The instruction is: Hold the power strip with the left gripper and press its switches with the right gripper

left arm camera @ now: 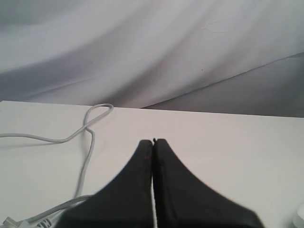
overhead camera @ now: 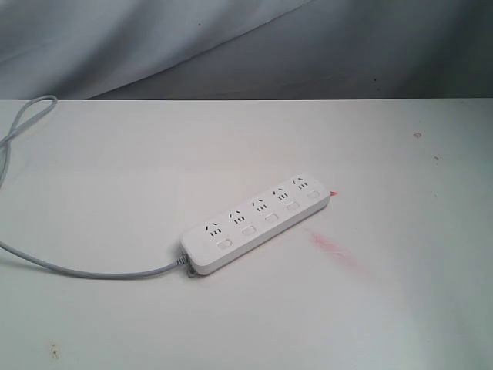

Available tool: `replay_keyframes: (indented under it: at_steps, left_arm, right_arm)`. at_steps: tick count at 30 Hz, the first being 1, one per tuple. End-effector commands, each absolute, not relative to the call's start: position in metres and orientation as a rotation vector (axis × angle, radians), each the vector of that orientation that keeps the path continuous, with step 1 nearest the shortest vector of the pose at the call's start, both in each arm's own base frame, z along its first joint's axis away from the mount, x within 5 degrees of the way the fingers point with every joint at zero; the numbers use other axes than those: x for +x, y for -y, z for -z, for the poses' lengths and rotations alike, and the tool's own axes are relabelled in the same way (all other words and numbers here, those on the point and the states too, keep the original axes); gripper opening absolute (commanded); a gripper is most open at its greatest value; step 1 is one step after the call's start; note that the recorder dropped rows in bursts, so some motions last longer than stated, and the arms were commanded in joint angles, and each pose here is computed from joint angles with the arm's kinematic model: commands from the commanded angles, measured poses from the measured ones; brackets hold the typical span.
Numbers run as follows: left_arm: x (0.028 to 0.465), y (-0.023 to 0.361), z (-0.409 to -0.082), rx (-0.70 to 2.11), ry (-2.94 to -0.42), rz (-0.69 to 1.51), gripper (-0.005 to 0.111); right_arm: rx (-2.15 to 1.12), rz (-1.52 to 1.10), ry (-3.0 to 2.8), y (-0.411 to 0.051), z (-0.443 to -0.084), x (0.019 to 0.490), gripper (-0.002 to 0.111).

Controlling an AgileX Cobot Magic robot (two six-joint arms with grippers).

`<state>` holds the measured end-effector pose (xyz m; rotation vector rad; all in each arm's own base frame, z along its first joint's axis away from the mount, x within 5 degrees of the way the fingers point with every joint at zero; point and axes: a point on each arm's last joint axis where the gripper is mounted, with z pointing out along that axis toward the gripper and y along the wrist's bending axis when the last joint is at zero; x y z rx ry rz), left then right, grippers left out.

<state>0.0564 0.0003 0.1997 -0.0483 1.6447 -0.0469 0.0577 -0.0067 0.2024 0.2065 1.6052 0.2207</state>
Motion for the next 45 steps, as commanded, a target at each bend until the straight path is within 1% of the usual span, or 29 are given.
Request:
replay_keyframes:
  at_steps: [1,7,17,21,26,43,45]
  left_arm:
    - [0.0563,-0.0003,-0.1991,-0.048,-1.638,0.046,0.000]
    - [0.0563,-0.0003,-0.1991,-0.048,-1.638,0.046,0.000]
    - [0.0563,-0.0003,-0.1991,-0.050,-1.638,0.048,0.000]
    - [0.0563,-0.0003,-0.1991,-0.047,-1.638,0.046,0.000]
    - [0.0563,-0.0003,-0.1991,-0.047,-1.638,0.046,0.000]
    - [0.0563,-0.0003,-0.1991,-0.046,-1.638,0.045,0.000]
    - [0.0563,-0.0003,-0.1991,-0.046,-1.638,0.045,0.000]
  right_arm:
    - [0.124,-0.072,-1.535,0.0056,-0.2082,0.0565,0.000]
    - [0.053,0.012,-1.512,0.0044,-0.2106,0.0562,0.000]
    - [0.061,-0.002,-1.511,0.0040,-0.2107,0.0563,0.000]
    - [0.110,-0.017,-1.565,0.0059,-0.2055,0.0563,0.000]
    - [-0.007,0.005,-1.615,0.0003,-0.2013,0.0564,0.000]
    - [-0.019,-0.009,-1.593,-0.0012,-0.2033,0.0564,0.000]
    - [-0.059,0.030,-1.592,-0.0012,-0.2033,0.0564,0.000]
